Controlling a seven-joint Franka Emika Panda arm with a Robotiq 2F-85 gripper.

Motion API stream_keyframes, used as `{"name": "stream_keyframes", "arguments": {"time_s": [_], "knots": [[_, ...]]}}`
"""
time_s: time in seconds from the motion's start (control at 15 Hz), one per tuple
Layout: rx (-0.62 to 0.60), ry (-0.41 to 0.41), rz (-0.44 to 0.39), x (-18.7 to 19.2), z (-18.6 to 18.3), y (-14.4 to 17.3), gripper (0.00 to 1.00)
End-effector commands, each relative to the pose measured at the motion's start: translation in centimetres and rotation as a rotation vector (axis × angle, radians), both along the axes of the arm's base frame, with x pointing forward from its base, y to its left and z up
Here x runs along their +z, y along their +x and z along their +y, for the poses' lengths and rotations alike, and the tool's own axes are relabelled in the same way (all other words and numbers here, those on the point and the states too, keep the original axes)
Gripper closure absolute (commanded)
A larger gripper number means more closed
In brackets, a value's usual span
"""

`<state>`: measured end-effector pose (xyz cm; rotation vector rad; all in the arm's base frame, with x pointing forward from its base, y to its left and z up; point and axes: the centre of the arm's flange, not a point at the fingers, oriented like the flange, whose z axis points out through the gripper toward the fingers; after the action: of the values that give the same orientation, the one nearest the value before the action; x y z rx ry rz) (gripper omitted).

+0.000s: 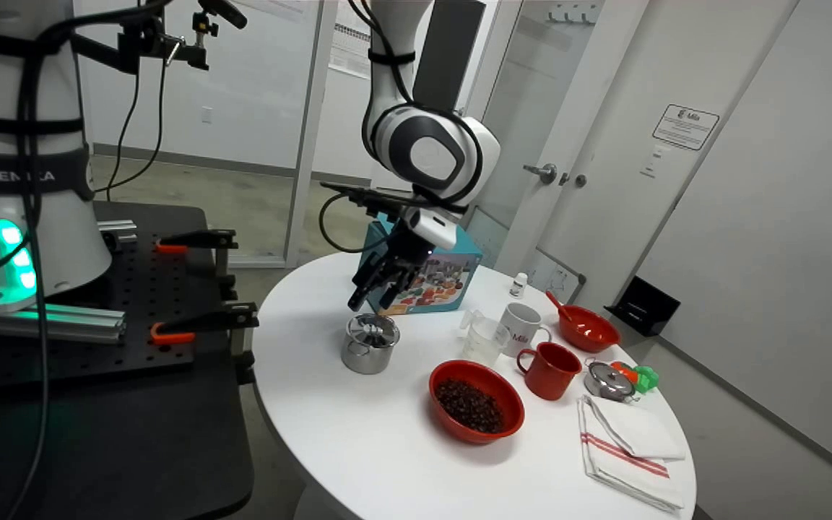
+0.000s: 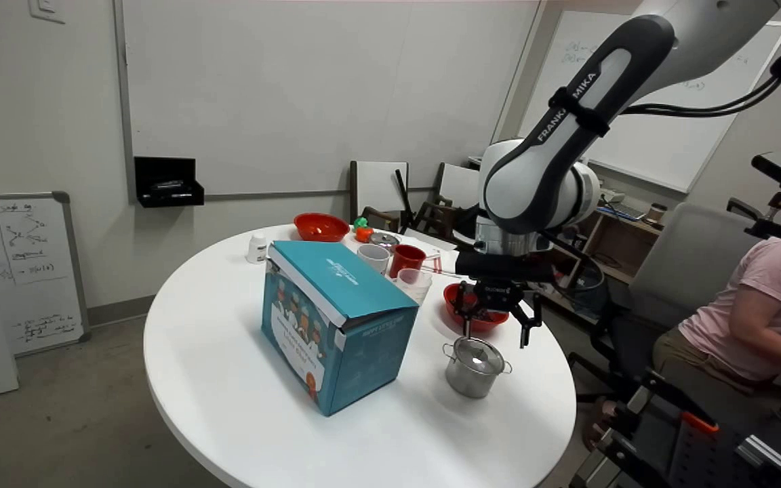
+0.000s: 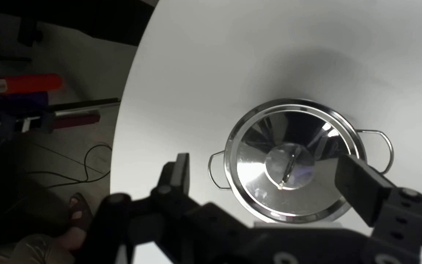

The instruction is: Remove the lid from the silver pot.

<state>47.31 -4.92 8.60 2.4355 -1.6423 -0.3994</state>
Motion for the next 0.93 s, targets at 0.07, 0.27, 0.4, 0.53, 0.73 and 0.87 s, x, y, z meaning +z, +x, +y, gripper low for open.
{"name": "stream_keyframes", "arguments": {"time_s": [0.07,0.27,0.4,0.53,0.73,0.87], "knots": [[-0.060,-0.017,-0.053,-0.2,-0.5,-0.2,0.00],[-0.067,-0.027,-0.069,-0.5,-0.8,0.4,0.00],[-0.066,-0.024,-0.068,-1.1,-0.9,0.9,0.00],[-0.062,-0.020,-0.061,-1.9,-0.6,1.1,0.00],[-0.059,-0.014,-0.047,-3.0,0.0,1.2,0.00],[-0.058,-0.013,-0.038,-4.3,1.0,0.3,0.28]]}}
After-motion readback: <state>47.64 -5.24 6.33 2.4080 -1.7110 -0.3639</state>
